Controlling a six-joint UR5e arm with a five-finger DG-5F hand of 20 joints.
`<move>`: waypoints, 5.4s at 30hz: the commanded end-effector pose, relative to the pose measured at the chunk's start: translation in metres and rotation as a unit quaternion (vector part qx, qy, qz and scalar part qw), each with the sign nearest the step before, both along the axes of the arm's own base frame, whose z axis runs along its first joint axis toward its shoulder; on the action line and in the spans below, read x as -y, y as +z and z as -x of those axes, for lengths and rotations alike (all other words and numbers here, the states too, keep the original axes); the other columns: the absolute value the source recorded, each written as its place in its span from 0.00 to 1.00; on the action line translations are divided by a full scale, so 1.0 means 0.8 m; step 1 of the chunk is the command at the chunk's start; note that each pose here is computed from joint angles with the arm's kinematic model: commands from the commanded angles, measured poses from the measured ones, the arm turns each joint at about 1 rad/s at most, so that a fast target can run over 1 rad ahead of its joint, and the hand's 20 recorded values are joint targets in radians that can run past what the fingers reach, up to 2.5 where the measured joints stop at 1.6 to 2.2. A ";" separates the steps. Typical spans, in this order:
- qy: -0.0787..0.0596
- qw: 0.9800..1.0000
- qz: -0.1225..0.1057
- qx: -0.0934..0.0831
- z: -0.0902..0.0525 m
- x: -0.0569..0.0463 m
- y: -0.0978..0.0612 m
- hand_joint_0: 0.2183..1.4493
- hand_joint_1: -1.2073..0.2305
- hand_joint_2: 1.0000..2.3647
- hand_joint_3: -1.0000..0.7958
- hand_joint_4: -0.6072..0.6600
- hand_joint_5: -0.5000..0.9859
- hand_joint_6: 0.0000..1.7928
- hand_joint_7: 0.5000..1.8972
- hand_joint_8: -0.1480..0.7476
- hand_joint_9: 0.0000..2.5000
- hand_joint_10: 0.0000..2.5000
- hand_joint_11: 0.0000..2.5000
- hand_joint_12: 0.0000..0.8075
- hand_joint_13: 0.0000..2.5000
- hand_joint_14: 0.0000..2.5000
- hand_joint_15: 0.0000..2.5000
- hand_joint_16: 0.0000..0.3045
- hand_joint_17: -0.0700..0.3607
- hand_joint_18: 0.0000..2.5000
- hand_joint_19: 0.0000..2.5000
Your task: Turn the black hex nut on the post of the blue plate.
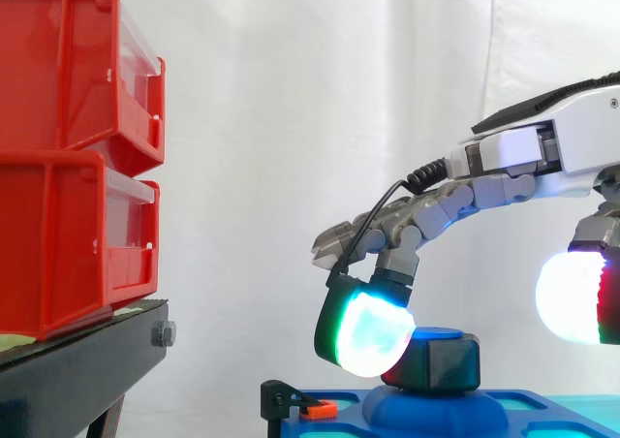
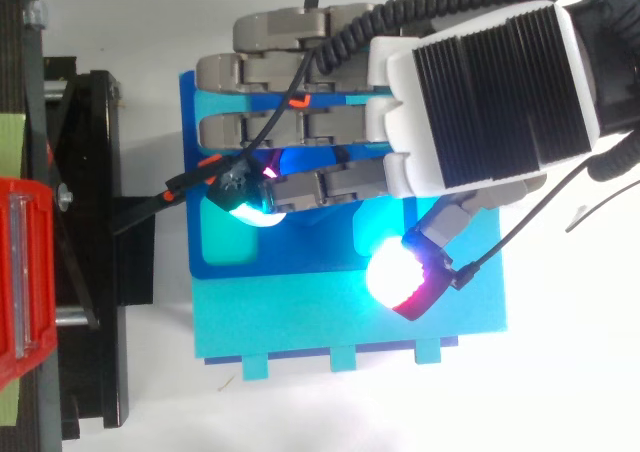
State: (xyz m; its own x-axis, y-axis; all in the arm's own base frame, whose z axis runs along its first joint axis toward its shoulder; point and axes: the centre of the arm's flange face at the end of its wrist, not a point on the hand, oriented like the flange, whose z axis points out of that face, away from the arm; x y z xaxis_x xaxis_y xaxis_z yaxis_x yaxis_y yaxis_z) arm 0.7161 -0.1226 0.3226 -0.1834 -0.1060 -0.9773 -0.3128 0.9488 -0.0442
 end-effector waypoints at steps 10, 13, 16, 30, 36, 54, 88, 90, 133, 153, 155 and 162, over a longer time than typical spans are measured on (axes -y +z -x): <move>0.006 1.000 -0.002 0.000 0.005 0.014 -0.003 0.16 0.63 0.00 0.28 0.58 0.20 0.28 0.12 0.39 0.05 0.00 0.00 0.45 0.00 0.00 0.03 0.18 0.45 0.00 0.11; 0.008 1.000 -0.004 -0.003 0.009 0.020 -0.008 0.16 0.62 0.00 0.28 0.58 0.20 0.28 0.12 0.40 0.05 0.00 0.00 0.46 0.00 0.00 0.02 0.18 0.45 0.00 0.11; 0.008 1.000 -0.005 -0.005 0.012 0.028 -0.011 0.16 0.62 0.00 0.28 0.59 0.19 0.28 0.12 0.40 0.05 0.00 0.00 0.46 0.00 0.00 0.03 0.18 0.45 0.00 0.11; 0.003 1.000 -0.005 -0.005 0.021 0.057 -0.012 0.15 0.62 0.00 0.28 0.59 0.19 0.28 0.13 0.40 0.05 0.00 0.00 0.46 0.00 0.00 0.03 0.18 0.45 0.00 0.11; 0.008 1.000 -0.004 -0.002 0.024 0.066 -0.010 0.15 0.62 0.00 0.28 0.59 0.19 0.28 0.13 0.40 0.05 0.00 0.00 0.46 0.00 0.00 0.03 0.18 0.46 0.00 0.11; 0.012 1.000 0.001 -0.001 0.022 0.071 0.020 0.15 0.62 0.00 0.28 0.59 0.19 0.28 0.14 0.41 0.06 0.00 0.00 0.46 0.00 0.00 0.03 0.19 0.46 0.00 0.11; -0.011 0.999 -0.025 0.019 -0.019 -0.047 0.007 0.15 0.69 0.00 0.28 0.59 0.19 0.28 0.10 0.40 0.05 0.00 0.00 0.46 0.00 0.00 0.03 0.19 0.46 0.00 0.11; -0.010 0.999 -0.025 0.017 -0.019 -0.048 0.005 0.16 0.71 0.00 0.28 0.59 0.19 0.28 0.10 0.40 0.04 0.00 0.00 0.46 0.00 0.00 0.03 0.19 0.46 0.00 0.10; -0.014 0.999 -0.035 -0.023 -0.021 -0.009 -0.030 0.17 0.74 0.00 0.28 0.61 0.20 0.28 0.13 0.40 0.05 0.00 0.00 0.45 0.00 0.00 0.03 0.18 0.44 0.00 0.11; -0.008 1.000 -0.017 -0.021 -0.025 -0.014 -0.006 0.17 0.72 0.00 0.28 0.61 0.20 0.28 0.14 0.40 0.05 0.00 0.00 0.46 0.00 0.00 0.03 0.18 0.45 0.00 0.11; -0.007 1.000 -0.013 -0.025 -0.024 -0.015 -0.002 0.17 0.71 0.00 0.28 0.61 0.20 0.28 0.14 0.40 0.05 0.00 0.00 0.46 0.00 0.00 0.03 0.18 0.45 0.00 0.11; -0.006 1.000 -0.012 -0.025 -0.025 -0.017 0.002 0.15 0.56 0.00 0.28 0.62 0.20 0.28 0.17 0.41 0.06 0.00 0.00 0.47 0.00 0.00 0.02 0.19 0.46 0.00 0.10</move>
State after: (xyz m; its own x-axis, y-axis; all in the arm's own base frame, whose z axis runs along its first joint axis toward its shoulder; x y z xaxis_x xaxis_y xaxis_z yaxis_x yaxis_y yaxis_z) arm 0.7355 -0.1092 0.3235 -0.2342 -0.0795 -0.9689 -0.3027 0.9531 -0.0050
